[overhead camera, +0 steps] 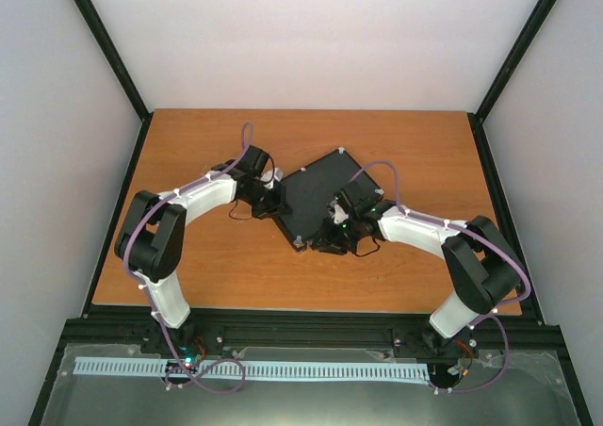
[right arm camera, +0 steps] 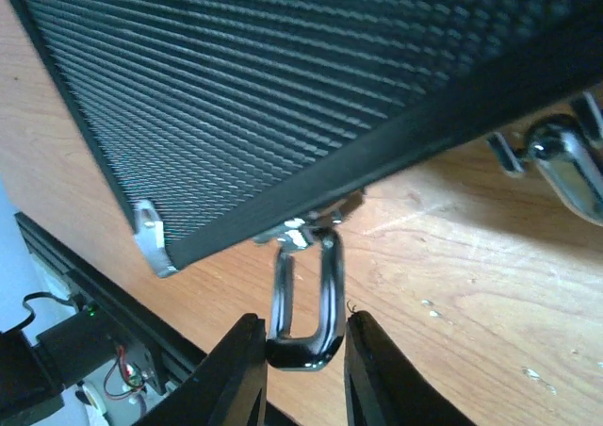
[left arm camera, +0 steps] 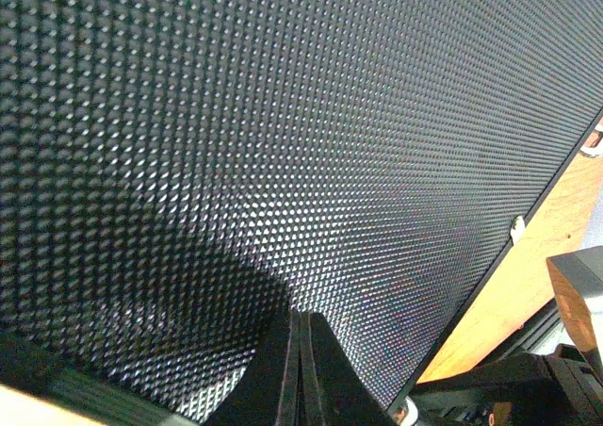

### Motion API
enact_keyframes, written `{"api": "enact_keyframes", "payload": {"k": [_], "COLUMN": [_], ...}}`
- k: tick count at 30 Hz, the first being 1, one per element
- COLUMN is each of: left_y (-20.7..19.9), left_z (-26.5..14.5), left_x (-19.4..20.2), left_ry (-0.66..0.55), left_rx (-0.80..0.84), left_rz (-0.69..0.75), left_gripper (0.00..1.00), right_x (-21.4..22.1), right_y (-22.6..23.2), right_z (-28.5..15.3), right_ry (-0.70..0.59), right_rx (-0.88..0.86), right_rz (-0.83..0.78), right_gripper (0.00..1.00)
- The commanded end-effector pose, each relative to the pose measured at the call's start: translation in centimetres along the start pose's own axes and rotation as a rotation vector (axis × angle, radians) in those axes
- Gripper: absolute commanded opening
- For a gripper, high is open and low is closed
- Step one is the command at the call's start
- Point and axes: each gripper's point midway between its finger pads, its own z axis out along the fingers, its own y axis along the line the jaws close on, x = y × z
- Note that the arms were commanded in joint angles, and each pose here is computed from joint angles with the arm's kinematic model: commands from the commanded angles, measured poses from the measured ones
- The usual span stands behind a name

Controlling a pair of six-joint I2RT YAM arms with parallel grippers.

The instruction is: Pack up texas hold em set

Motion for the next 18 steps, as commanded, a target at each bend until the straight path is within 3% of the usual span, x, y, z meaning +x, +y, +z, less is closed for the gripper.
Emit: {"api": "enact_keyframes", "payload": {"k": [1, 12, 15, 18], "left_y": [4.8, 5.5, 5.1, 4.7], "left_z": [0.5, 0.7, 0.8, 1.3], "left_x": [1.9, 1.3, 0.9, 0.5], "left_ry": [0.023, -0.006, -0.001, 0.014], "left_rx": [-0.18, -0.215, -0.211, -0.194], "left_rz": [-0.066, -0.073, -0.058, -0.041], "left_gripper": [0.01, 0.01, 0.01, 0.01], "right_x": [0.3, 2.0, 2.1, 1.3], "right_y": [-2.7, -8.8, -8.4, -5.6], "right_z": [0.2, 1.4, 0.5, -1.9], "right_ry": [-0.061, -0.133, -0.162, -0.29], "right_rx": [0.092, 0.202, 0.183, 0.033], "right_rz": [0.036, 0.07, 0.062, 0.06], "right_gripper": [0.22, 0.22, 0.21, 0.23]}}
